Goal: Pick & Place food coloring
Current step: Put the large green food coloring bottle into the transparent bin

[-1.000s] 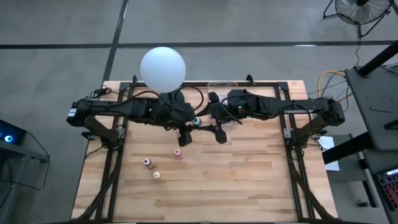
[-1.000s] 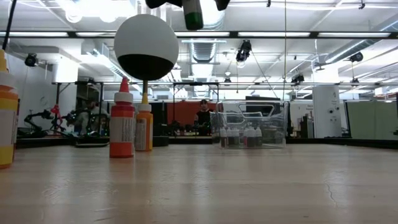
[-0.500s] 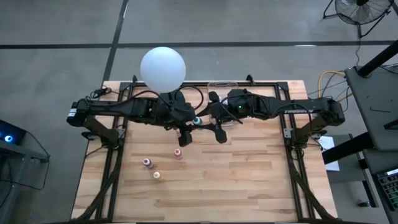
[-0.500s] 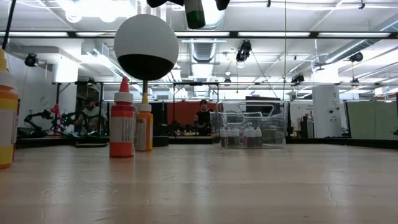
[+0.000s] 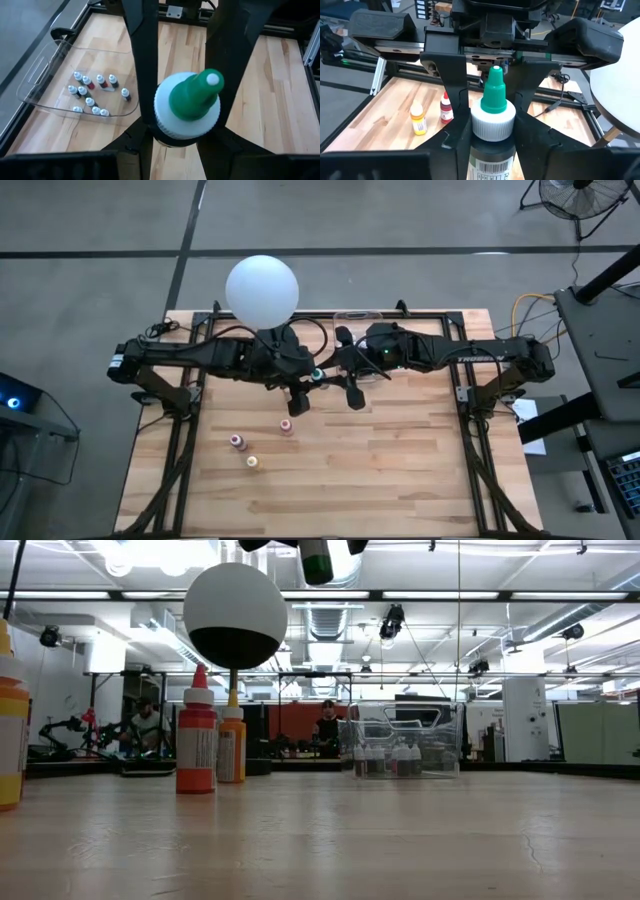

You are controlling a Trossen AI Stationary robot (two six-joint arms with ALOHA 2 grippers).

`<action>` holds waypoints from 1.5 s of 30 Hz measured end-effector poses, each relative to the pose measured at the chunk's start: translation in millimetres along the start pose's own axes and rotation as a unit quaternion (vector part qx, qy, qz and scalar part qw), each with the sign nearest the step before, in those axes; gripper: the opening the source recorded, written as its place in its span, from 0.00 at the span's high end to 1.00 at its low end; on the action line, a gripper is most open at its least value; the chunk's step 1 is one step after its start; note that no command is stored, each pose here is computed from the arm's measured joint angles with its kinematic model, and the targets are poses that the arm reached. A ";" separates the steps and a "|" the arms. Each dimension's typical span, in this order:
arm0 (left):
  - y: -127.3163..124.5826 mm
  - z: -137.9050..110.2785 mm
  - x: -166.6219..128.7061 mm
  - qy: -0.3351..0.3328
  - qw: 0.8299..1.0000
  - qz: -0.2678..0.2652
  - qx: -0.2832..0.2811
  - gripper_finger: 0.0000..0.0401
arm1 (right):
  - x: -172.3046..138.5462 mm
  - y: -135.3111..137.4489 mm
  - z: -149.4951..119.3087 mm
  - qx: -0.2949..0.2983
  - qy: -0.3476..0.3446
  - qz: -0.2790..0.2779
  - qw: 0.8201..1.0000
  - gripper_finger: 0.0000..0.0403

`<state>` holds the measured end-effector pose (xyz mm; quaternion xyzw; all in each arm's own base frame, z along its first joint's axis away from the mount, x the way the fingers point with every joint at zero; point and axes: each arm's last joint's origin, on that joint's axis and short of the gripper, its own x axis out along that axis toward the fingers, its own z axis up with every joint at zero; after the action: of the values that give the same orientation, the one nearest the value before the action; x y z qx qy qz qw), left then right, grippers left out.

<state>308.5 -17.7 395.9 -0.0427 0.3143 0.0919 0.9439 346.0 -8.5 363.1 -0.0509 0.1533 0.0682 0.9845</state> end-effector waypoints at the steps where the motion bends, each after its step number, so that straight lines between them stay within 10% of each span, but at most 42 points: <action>1: 0.0 -0.2 0.1 0.001 1.000 0.000 -0.001 0.74 | 0.0 -0.1 -0.1 0.000 0.000 0.000 1.000 0.72; 11: 0.1 -0.5 0.1 0.003 1.000 -0.001 -0.015 0.72 | 0.0 0.1 -0.2 0.013 0.001 0.001 1.000 0.72; 25: 4.4 1.7 -13.0 -0.017 0.999 0.021 -0.026 0.43 | -5.9 0.2 -1.2 0.018 0.022 -0.011 1.000 0.73; 45: 9.5 -4.1 -31.2 -0.001 0.999 0.024 -0.023 0.42 | -66.0 -10.6 8.6 0.074 0.046 -0.135 0.987 0.73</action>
<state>279.8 -13.5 411.2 -0.0565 0.3122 0.1215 0.9405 287.9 -25.7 392.4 -0.0009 0.1943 -0.0798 0.9777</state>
